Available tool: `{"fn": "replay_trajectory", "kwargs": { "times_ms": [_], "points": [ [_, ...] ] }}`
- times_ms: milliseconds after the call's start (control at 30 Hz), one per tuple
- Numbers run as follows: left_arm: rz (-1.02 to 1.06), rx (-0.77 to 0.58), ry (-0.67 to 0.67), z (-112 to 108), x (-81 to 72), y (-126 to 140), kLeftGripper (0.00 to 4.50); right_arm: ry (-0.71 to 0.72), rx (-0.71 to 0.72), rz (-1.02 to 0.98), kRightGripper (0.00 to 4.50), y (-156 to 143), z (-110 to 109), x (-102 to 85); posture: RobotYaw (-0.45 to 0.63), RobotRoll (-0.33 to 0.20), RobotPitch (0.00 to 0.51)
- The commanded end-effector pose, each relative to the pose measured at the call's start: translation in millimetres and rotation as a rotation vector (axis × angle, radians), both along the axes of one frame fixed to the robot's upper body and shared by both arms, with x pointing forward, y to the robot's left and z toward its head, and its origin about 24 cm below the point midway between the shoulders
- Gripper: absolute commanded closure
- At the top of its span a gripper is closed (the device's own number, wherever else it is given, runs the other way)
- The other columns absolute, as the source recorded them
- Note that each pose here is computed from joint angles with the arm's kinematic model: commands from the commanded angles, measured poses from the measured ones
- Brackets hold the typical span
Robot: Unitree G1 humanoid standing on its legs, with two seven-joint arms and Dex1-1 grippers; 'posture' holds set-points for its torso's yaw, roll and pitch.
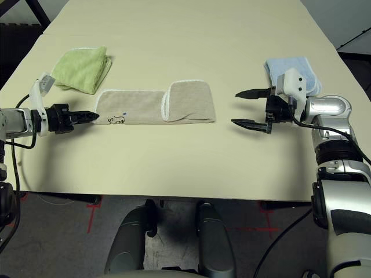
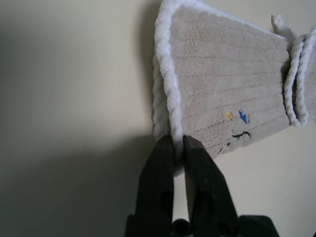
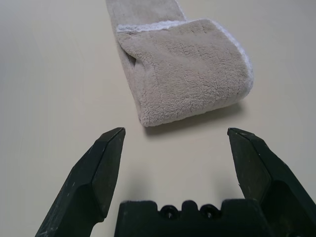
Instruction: Fold the towel and set it aside.
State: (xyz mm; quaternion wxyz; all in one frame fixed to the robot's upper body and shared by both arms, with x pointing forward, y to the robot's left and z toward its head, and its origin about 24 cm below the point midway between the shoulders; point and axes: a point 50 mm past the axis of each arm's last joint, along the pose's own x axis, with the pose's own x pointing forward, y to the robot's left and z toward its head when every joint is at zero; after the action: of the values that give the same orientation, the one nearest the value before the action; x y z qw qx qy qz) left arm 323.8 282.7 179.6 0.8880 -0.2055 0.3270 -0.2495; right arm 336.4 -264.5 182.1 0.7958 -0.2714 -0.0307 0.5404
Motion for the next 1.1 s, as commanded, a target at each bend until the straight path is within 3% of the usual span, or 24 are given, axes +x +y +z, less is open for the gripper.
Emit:
{"fn": "replay_trajectory", "kwargs": {
  "times_ms": [33, 267, 733, 833, 1100],
  "points": [
    [-0.018, 0.057, 0.025, -1.4, -3.4, 1.9, 2.64, 0.005, -0.012, -0.004, 0.00, -1.3, -2.2, -0.4, -0.05, 0.000, 0.206],
    [-0.055, 0.068, 0.054, 0.2, -8.1, 4.1, 0.04, 0.005, -0.011, -0.002, 0.00, -0.3, -3.2, -0.2, -0.05, 0.000, 0.204],
    [-0.075, -0.081, 0.092, -2.3, -4.9, -7.9, 0.04, 0.001, -0.021, -0.011, 0.00, -2.9, -1.9, -1.1, -0.06, 0.000, 0.200],
    [-0.063, -0.132, 0.098, -0.5, -3.8, -9.8, 0.64, 0.001, -0.022, -0.014, 0.00, -3.2, -2.3, -1.2, -0.07, 0.000, 0.199],
    [-0.045, -0.163, 0.103, -2.4, -0.1, -11.4, 3.79, 0.000, -0.024, -0.017, 0.00, -3.1, -2.4, -0.9, -0.07, 0.000, 0.201]
  ]
}}
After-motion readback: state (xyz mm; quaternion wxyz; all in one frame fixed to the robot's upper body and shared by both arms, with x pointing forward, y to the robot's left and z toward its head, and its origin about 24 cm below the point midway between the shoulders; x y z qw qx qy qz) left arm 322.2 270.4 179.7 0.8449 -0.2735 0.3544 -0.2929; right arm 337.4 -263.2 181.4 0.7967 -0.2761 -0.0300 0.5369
